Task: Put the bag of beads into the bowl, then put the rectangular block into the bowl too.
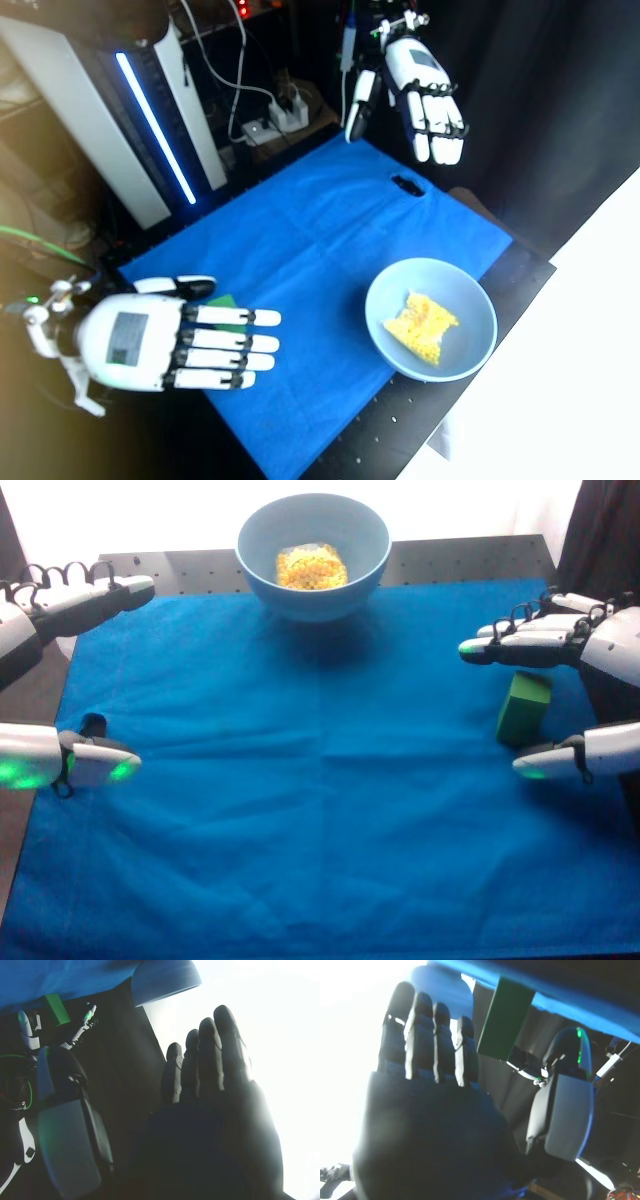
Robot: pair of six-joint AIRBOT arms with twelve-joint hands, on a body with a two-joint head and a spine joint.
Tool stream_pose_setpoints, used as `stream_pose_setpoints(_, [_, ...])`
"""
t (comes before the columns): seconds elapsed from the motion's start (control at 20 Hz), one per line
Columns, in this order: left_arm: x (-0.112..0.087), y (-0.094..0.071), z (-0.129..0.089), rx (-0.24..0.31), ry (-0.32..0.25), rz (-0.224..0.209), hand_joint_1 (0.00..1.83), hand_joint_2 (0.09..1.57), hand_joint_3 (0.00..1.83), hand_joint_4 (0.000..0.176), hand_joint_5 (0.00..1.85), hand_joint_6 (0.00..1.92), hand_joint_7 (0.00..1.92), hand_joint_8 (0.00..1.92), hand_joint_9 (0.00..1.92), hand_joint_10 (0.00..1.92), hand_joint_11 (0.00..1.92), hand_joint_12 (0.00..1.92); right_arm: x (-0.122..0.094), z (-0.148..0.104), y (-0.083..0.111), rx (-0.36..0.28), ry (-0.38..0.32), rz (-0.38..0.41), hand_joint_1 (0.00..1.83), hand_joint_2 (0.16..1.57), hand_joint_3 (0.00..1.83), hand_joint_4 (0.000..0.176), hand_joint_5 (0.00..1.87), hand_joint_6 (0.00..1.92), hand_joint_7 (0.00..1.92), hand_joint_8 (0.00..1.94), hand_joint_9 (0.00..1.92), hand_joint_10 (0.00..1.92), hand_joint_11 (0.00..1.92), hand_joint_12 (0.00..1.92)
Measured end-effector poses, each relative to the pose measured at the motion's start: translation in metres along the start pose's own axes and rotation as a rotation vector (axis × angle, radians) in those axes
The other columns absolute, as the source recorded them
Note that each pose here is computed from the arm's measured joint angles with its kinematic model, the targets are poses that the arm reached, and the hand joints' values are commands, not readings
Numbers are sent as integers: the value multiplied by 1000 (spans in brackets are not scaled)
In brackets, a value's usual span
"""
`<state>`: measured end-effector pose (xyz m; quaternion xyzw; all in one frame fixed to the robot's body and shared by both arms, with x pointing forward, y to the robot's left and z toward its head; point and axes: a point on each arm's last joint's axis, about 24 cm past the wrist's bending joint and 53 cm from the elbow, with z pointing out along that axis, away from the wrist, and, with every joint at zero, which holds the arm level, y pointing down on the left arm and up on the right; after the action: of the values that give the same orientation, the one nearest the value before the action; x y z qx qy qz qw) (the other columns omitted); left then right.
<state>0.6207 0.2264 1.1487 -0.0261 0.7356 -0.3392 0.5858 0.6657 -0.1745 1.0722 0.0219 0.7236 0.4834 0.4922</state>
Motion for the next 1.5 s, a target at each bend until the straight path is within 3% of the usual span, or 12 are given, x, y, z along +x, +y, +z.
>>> stream_pose_setpoints(0.15, [2, 2, -1, -7, 3, -4, 882, 954, 9, 51, 134, 0, 171, 0, 171, 0, 0, 629, -2, 3, 0, -3, -9, 1, 991, 990, 1, 82, 604, 0, 803, 43, 861, 195, 520, 1243])
stream_pose_setpoints(0.25, [3, 4, 0, -15, 2, -14, 899, 946, 2, 51, 136, 1, 183, 2, 178, 2, 0, 659, -1, 5, 1, -6, -8, 1, 1011, 1026, 1, 29, 722, 1, 986, 70, 680, 1018, 382, 1597])
stream_pose_setpoints(0.3, [3, 4, 0, -14, 2, -14, 899, 946, 2, 51, 136, 1, 183, 2, 178, 2, 0, 659, -1, 6, 3, -10, -10, 3, 1011, 1026, 1, 29, 722, 1, 986, 70, 680, 1018, 382, 1597])
stream_pose_setpoints(0.4, [5, 3, 0, -10, 5, -15, 910, 951, 3, 43, 149, 3, 187, 1, 187, 3, 0, 717, -1, 8, 4, -17, -12, 4, 979, 1039, 1, 22, 782, 1, 737, 1077, 557, 1557, 358, 1896])
stream_pose_setpoints(0.5, [7, 3, 0, -12, 9, -17, 936, 958, 4, 49, 154, 1, 182, 1, 164, 2, 0, 644, -1, 8, 4, -19, -14, 5, 1059, 1059, 1, 0, 800, 1, 735, 1314, 663, 1666, 523, 1920])
stream_pose_setpoints(0.65, [6, 3, 0, -13, 7, -19, 929, 962, 6, 51, 142, 0, 180, 1, 164, 3, 0, 631, -1, 8, 5, -21, -14, 6, 1100, 1073, 3, 0, 834, 7, 728, 1228, 656, 1593, 534, 1921])
stream_pose_setpoints(0.7, [7, 3, 0, -13, 8, -20, 912, 963, 4, 41, 125, 1, 169, 1, 176, 5, 0, 558, -1, 8, 5, -25, -17, 10, 1236, 1162, 7, 0, 842, 948, 906, 1295, 752, 1148, 630, 1573])
stream_pose_setpoints(0.85, [9, 5, -1, -18, 15, -20, 923, 976, 10, 49, 121, 1, 174, 7, 178, 5, 0, 552, -3, 8, 6, -29, -23, 12, 1229, 1117, 0, 0, 904, 1047, 1068, 903, 1169, 517, 988, 1076])
stream_pose_setpoints(0.95, [12, 6, 0, -22, 19, -26, 909, 965, 4, 40, 123, 1, 186, 9, 170, 2, 0, 557, -6, 8, 7, -30, -30, 14, 1274, 1103, 0, 0, 925, 853, 1120, 964, 1331, 656, 1132, 1251])
stream_pose_setpoints(1.15, [17, 9, -1, -30, 31, -30, 941, 982, 4, 14, 129, 2, 156, 0, 146, 0, 0, 427, -7, 14, 15, -50, -23, -8, 1155, 1131, 1, 0, 955, 1004, 1373, 282, 1310, 805, 1110, 1346])
stream_pose_setpoints(1.3, [19, 10, -2, -34, 36, -33, 927, 978, 0, 14, 125, 1, 155, 1, 134, 3, 0, 475, -13, 23, 33, -90, -22, -28, 1152, 1138, 0, 0, 939, 1031, 1447, 129, 1288, 949, 1156, 1454])
stream_pose_setpoints(1.5, [19, 10, -2, -34, 35, -34, 925, 946, 0, 60, 109, 2, 184, 5, 165, 10, 0, 657, -25, 28, 59, -172, -51, -42, 1163, 1110, 0, 0, 1001, 932, 1514, 189, 1360, 1057, 1249, 1387])
